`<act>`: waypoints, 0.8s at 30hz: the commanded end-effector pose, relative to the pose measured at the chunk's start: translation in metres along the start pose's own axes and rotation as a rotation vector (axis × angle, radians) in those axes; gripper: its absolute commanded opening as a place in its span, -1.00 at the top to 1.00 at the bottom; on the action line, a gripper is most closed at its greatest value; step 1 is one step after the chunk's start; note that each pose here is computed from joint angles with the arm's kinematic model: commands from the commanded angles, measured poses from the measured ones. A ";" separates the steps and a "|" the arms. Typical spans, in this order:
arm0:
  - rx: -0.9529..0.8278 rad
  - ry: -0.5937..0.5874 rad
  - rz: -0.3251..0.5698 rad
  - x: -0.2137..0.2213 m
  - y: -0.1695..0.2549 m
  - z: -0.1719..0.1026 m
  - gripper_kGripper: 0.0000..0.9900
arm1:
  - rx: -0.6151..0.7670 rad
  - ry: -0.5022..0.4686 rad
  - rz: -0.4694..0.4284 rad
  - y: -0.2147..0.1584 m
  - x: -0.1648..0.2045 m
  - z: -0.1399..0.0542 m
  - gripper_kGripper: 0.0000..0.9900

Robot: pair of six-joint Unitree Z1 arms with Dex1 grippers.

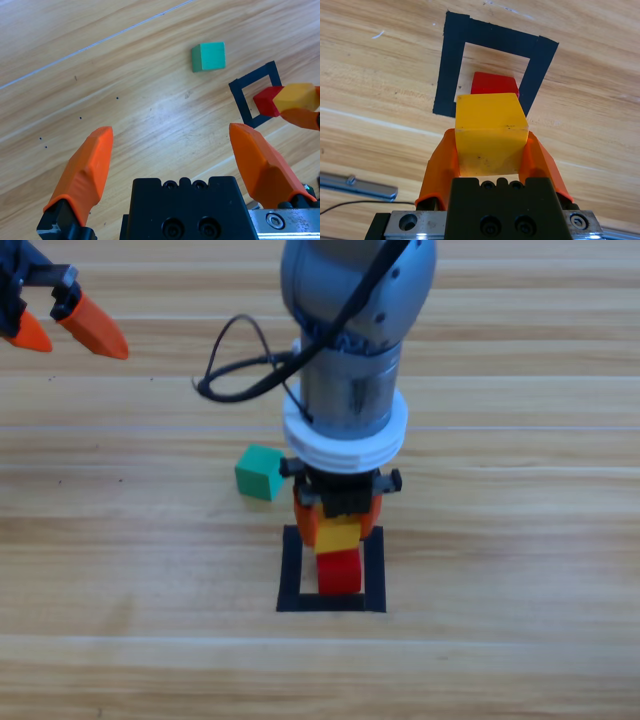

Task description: Stack the blocks in the rectangular block: red at the bottom, yellow in the middle, green on top

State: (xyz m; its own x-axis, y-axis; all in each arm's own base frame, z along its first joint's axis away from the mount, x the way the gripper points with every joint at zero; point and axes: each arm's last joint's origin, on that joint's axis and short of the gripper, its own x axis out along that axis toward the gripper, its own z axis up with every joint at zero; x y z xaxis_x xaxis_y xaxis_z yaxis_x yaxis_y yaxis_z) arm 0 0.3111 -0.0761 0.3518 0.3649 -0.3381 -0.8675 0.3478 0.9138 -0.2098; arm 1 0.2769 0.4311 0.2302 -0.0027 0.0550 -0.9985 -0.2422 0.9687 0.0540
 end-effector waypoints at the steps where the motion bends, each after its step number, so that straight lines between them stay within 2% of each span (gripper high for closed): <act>1: -0.025 0.013 -0.010 0.005 0.004 -0.003 -1.00 | -0.014 0.083 -0.063 0.011 0.044 -0.004 0.63; 8: -0.025 0.013 -0.010 0.006 0.004 -0.004 -1.00 | -0.014 0.093 -0.073 0.012 0.053 -0.002 0.62; 12: -0.028 0.011 -0.010 0.006 0.005 -0.003 -1.00 | -0.019 0.105 -0.071 0.013 0.059 -0.001 -0.12; 13: -0.027 0.010 -0.010 0.006 0.005 -0.003 -1.00 | -0.022 0.108 -0.070 0.014 0.062 -0.001 -0.46; 15: -0.029 0.011 -0.010 0.007 0.005 -0.003 -1.00 | -0.022 0.106 -0.070 0.014 0.061 0.000 -0.93; 16: -0.029 0.011 -0.010 0.007 0.005 -0.003 -1.00 | -0.021 0.103 -0.069 0.013 0.058 0.000 -0.99; 19: -0.031 0.013 -0.010 0.008 0.005 -0.003 -1.00 | -0.033 0.055 -0.042 0.011 0.032 -0.001 -1.00; 24: -0.037 0.001 -0.006 0.007 0.005 0.000 -1.00 | -0.091 -0.134 0.040 -0.007 -0.069 -0.017 -1.00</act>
State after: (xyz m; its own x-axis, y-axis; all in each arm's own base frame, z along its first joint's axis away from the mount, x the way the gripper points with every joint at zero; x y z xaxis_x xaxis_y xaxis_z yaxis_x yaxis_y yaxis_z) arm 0 0.3118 -0.0762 0.3521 0.3707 -0.3393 -0.8646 0.3432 0.9151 -0.2119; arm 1 0.2796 0.4352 0.2161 -0.0152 0.0309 -0.9994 -0.2584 0.9654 0.0338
